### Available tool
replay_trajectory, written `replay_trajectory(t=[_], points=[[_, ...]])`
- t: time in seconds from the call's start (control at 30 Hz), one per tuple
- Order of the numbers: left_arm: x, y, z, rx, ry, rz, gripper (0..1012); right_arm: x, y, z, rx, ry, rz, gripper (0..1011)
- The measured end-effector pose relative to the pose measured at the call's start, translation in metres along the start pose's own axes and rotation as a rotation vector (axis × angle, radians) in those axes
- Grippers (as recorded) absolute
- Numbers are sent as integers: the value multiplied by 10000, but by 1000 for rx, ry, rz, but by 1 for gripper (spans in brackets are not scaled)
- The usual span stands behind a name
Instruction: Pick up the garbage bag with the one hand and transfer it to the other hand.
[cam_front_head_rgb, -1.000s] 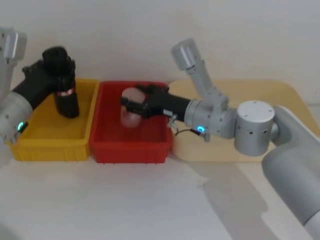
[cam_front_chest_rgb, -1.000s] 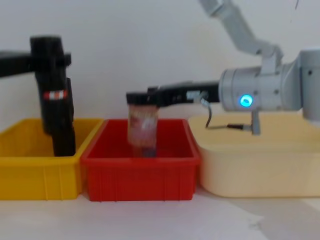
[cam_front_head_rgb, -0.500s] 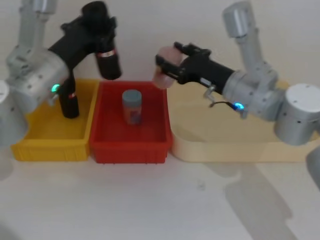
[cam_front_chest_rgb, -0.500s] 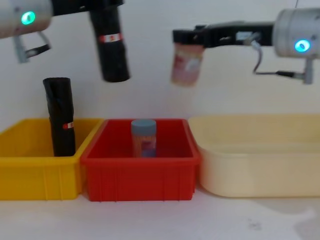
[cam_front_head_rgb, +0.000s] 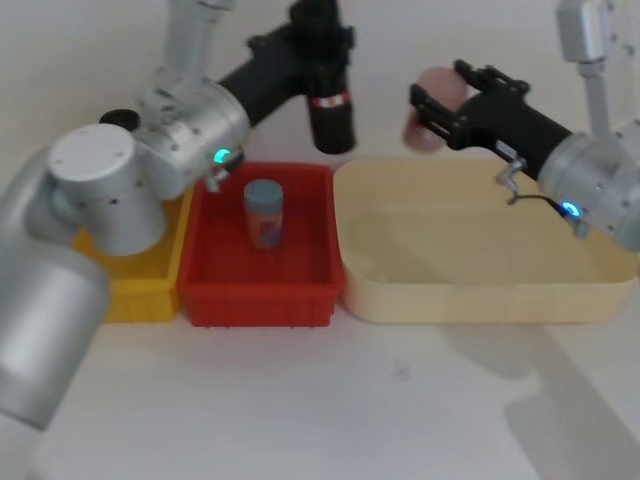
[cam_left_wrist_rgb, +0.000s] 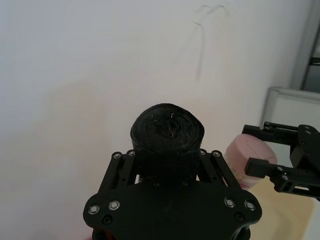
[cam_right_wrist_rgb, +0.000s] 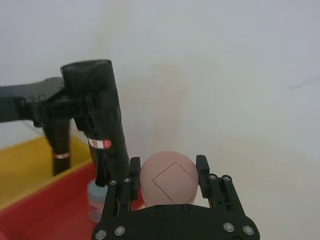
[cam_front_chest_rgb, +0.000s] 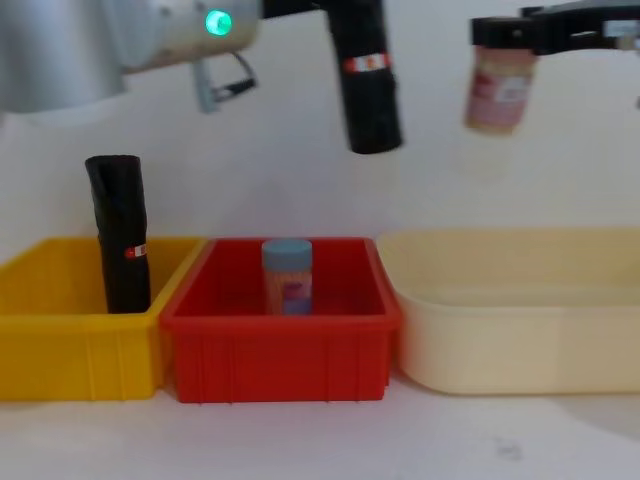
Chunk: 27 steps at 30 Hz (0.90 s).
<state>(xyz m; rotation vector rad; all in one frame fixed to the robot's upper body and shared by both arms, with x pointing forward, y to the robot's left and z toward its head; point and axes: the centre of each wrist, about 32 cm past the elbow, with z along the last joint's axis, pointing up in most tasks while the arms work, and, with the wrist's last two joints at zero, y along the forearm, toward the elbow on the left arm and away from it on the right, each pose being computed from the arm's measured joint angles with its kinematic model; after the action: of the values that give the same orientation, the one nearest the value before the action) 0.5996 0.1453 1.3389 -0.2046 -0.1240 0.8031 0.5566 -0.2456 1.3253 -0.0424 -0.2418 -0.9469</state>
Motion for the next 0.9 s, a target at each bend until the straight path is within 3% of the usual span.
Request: replay_trajectory(t=[0.1, 0.13, 0.23, 0.43, 0.63, 0.9], points=[[-84, -216, -90, 13, 32, -50, 462, 41, -125, 5, -11, -6, -45, 648], [-84, -216, -90, 13, 32, -50, 462, 49, -153, 5, -16, -7, -58, 648], [-159, -414, -191, 30, 56, -90, 462, 93, -271, -6, -33, -10, -103, 650], [-243, -630, -325, 57, 75, -122, 462, 178, -473, -66, -87, -3, -183, 648], [-276, -756, -430, 81, 77, -126, 462, 248, -596, -141, -133, 13, -222, 648], [-291, -833, -501, 97, 73, -126, 462, 306, -645, -226, -161, 36, -229, 671]])
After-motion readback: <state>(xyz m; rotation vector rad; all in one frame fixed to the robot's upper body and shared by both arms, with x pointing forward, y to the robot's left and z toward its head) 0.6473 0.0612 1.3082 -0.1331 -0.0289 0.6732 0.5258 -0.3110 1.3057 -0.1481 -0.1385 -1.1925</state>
